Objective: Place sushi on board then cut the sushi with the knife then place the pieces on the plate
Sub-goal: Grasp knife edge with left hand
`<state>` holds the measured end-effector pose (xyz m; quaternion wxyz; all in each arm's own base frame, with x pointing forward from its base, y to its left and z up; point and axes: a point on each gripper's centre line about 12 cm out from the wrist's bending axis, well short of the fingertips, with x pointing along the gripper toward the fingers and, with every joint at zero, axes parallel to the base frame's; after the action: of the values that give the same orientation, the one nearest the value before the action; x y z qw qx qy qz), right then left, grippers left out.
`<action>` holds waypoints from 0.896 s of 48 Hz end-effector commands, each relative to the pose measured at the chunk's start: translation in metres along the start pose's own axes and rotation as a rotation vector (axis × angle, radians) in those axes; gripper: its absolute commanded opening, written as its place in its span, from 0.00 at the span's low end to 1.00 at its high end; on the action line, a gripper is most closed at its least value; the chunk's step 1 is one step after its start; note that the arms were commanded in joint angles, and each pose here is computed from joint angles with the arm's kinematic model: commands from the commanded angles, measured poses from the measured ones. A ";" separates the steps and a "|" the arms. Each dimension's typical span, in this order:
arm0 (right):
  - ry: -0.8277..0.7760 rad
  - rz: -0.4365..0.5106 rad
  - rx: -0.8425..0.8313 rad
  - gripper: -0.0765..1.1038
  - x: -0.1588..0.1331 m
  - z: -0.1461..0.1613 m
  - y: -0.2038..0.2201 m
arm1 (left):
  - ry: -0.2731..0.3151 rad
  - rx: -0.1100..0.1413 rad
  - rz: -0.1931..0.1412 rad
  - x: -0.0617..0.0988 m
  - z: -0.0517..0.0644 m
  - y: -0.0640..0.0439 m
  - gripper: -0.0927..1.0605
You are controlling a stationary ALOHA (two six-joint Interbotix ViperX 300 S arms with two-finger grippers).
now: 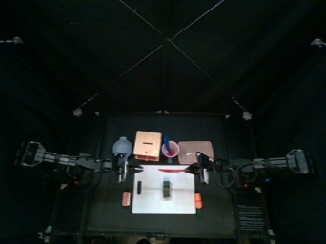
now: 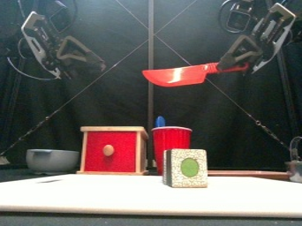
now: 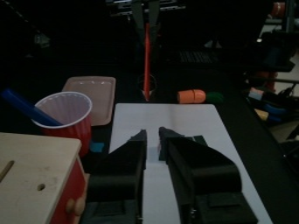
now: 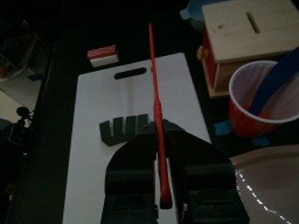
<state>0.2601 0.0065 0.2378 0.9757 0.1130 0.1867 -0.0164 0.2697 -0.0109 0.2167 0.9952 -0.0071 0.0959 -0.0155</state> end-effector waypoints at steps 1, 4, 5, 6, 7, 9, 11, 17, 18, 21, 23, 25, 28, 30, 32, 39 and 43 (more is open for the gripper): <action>-0.028 0.012 0.018 0.37 0.005 0.003 0.006 | -0.006 0.001 -0.005 0.007 0.010 -0.001 0.86; -0.020 0.011 0.026 0.37 0.010 0.001 0.007 | 0.012 0.001 -0.005 0.010 0.010 -0.001 0.91; -0.016 0.013 0.029 0.37 0.011 0.001 0.008 | 0.020 0.000 -0.005 0.011 0.011 -0.001 0.92; -0.014 0.011 0.032 0.37 0.012 0.001 0.008 | 0.028 0.000 -0.005 0.012 0.010 -0.002 0.93; -0.011 0.012 0.035 0.37 0.014 0.001 0.009 | 0.040 0.001 -0.005 0.014 0.010 -0.002 0.94; -0.004 0.012 0.040 0.37 0.017 0.000 0.009 | 0.060 -0.001 -0.005 0.017 0.009 -0.002 0.94; -0.002 0.011 0.042 0.37 0.019 0.001 0.010 | 0.084 -0.004 -0.004 0.021 0.007 -0.002 0.94; 0.014 0.005 0.045 0.37 0.025 -0.002 0.010 | 0.146 -0.022 -0.006 0.032 0.004 -0.004 0.94; 0.019 0.004 0.043 0.37 0.026 -0.003 0.009 | 0.154 -0.025 -0.007 0.035 0.003 -0.005 0.94; 0.028 0.001 0.042 0.37 0.029 -0.005 0.009 | 0.174 -0.028 -0.015 0.043 0.004 -0.008 0.94; 0.029 0.000 0.042 0.37 0.031 -0.005 0.009 | 0.182 -0.030 -0.017 0.047 0.004 -0.009 0.94; 0.032 0.000 0.044 0.37 0.032 -0.005 0.009 | 0.184 -0.027 -0.022 0.052 0.006 -0.011 0.94; 0.032 -0.001 0.042 0.37 0.034 -0.004 0.010 | 0.187 -0.026 -0.025 0.059 0.006 -0.013 0.94; 0.035 -0.002 0.041 0.37 0.035 -0.003 0.010 | 0.193 -0.026 -0.025 0.064 0.006 -0.013 0.94; 0.035 -0.002 0.038 0.37 0.036 -0.003 0.010 | 0.204 -0.025 -0.026 0.069 0.004 -0.014 0.94; 0.039 -0.004 0.038 0.37 0.037 -0.003 0.009 | 0.231 -0.017 -0.027 0.084 -0.003 -0.014 0.93; 0.043 -0.004 0.040 0.37 0.038 -0.004 0.009 | 0.240 -0.008 -0.030 0.089 -0.005 -0.015 0.93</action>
<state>0.2904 0.0169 0.2112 0.9652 0.1309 0.2253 -0.0213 0.3465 -0.0271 0.1859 0.9730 -0.0143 0.2288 -0.0277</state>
